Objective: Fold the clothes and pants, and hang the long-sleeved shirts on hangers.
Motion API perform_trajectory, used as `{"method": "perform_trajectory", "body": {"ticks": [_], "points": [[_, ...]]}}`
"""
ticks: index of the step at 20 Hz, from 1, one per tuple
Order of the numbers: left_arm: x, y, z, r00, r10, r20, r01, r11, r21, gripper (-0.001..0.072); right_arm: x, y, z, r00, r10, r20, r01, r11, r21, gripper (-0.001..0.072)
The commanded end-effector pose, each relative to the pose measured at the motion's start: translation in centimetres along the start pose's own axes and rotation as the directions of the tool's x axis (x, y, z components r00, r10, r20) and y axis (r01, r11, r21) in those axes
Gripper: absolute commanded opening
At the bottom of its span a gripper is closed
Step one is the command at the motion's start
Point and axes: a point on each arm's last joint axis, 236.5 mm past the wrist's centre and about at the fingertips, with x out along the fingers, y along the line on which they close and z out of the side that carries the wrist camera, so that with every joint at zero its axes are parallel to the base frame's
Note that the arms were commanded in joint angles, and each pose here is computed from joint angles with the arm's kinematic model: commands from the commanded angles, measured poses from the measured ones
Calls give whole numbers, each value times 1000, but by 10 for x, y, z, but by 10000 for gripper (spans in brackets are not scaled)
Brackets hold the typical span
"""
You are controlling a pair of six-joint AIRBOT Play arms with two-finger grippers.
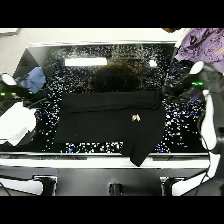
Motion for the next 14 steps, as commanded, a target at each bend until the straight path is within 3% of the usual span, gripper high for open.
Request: {"method": "perform_trajectory", "body": {"ticks": [1, 5, 12, 14], "points": [[-57, 50, -9, 992, 98, 78, -97, 995, -26, 680, -44, -15, -28, 992, 115, 50, -118, 991, 59, 535], [-64, 76, -62, 995, 67, 75, -55, 987, -154, 678, -16, -16, -120, 961, 277, -19, -267, 940, 215, 536], [-35, 69, -126, 999, 44, -25, -49, 972, -228, 677, 58, 18, -242, 904, 396, -165, -319, 878, 358, 531], [-34, 65, -127, 999, 42, -29, -48, 970, -238, 677, 70, 22, -258, 891, 415, -185, -319, 861, 397, 470]]}}
